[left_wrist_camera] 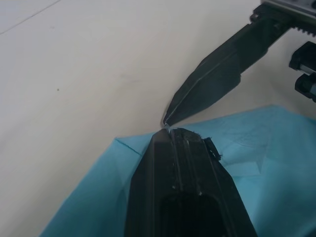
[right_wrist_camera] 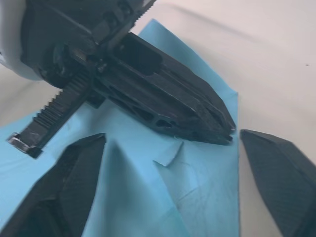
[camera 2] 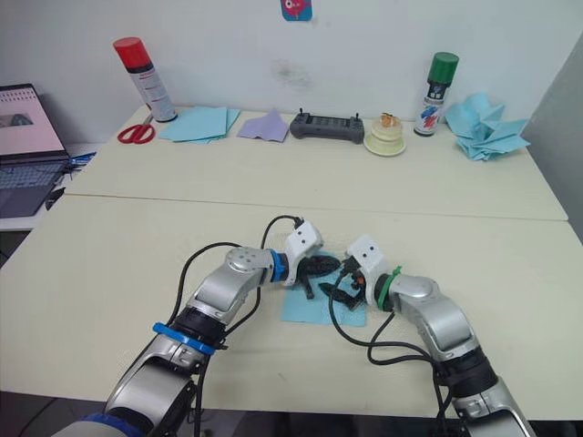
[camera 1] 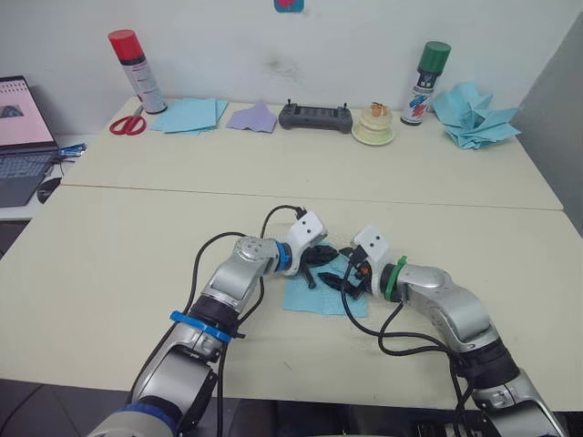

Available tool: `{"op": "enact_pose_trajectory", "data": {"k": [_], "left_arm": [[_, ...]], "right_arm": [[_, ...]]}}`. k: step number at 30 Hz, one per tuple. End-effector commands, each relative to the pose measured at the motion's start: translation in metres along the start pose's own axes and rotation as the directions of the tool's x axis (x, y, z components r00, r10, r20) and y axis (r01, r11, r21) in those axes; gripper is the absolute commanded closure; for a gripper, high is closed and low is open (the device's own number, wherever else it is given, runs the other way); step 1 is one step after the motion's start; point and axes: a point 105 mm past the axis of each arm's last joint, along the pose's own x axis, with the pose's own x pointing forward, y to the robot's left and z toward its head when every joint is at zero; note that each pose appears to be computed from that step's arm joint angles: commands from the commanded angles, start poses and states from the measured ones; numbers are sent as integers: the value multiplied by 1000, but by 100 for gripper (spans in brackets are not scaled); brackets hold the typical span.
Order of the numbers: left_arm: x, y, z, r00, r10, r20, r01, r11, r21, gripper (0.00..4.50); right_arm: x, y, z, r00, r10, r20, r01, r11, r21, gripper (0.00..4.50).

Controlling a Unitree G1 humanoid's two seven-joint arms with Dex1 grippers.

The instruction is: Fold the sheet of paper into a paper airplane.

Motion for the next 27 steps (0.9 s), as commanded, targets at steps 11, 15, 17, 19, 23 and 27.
{"op": "enact_pose_trajectory", "data": {"k": [11, 15, 17, 19, 23, 27], "left_arm": [[1, -7, -21, 995, -49, -87, 54, 997, 60, 450], [0, -5, -21, 995, -44, -86, 50, 997, 65, 450], [0, -4, -21, 996, -41, -85, 47, 997, 67, 450], [0, -4, -21, 996, -37, -87, 44, 996, 72, 450], [0, -3, -21, 996, -35, -87, 41, 997, 72, 450], [-1, -4, -22, 996, -32, -87, 38, 997, 72, 450]], "right_arm": [[-24, -6, 23, 995, 3, 98, -7, 999, 39, 41], [-18, -6, 17, 997, -4, 74, 1, 999, 41, 176], [-15, -7, 14, 998, -20, 59, 18, 999, 33, 247], [-13, -8, 10, 999, -26, 38, 26, 1000, 17, 323], [-10, -5, 2, 1000, -11, 3, 11, 1000, 12, 445], [-9, -2, -2, 1000, 1, -10, -1, 1000, 5, 445]]}}
